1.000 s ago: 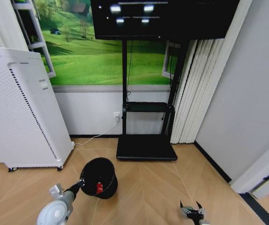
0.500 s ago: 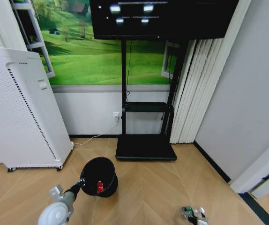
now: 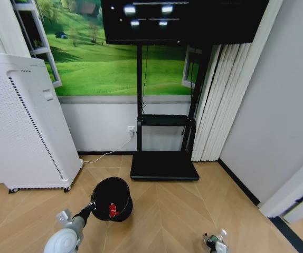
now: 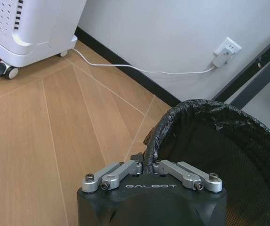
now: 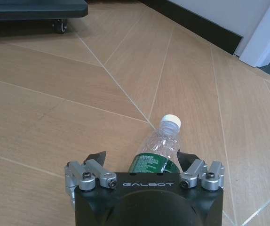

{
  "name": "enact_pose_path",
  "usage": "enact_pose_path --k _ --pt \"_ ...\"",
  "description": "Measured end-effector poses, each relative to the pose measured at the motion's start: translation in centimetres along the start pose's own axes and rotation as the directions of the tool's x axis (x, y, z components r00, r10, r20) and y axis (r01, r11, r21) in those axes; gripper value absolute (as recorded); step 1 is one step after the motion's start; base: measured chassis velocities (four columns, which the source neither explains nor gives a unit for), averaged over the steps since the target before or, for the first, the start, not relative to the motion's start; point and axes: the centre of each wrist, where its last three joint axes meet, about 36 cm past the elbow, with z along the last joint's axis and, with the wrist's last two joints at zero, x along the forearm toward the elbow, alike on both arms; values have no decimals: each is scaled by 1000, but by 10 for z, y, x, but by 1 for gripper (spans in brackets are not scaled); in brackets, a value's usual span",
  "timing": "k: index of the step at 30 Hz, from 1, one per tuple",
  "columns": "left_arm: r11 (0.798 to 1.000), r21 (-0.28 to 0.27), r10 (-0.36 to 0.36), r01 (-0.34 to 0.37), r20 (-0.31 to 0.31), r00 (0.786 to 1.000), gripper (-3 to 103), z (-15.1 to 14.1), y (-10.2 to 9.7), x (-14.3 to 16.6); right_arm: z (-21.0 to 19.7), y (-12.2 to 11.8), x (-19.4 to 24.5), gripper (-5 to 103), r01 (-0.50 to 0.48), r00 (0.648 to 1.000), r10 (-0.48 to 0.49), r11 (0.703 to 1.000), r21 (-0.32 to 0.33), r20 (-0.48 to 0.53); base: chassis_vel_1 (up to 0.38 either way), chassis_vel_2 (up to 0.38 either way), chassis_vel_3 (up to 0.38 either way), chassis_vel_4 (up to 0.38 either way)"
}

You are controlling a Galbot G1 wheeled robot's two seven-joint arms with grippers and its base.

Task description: Pick up the trash bin and place the garbage on the floor into it.

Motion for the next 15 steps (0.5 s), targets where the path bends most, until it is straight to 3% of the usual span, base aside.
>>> enact_pose_path --k 7,9,13,15 --pt "1000 5 -9 9 17 1000 4 -4 5 1 11 2 -8 82 -7 1000 8 999 50 -10 0 0 0 0" --pt "1000 6 -10 10 23 1000 4 -5 6 2 16 1 -10 73 -11 1000 11 998 65 -14 0 0 0 0" --pt "1000 7 -11 11 29 1000 4 -6 8 2 19 -2 -13 70 -15 1000 16 997 81 -12 0 0 0 0" --pt "1000 7 -12 12 31 999 4 -5 8 3 19 -4 -16 53 -17 1000 18 996 89 -3 0 0 0 0"
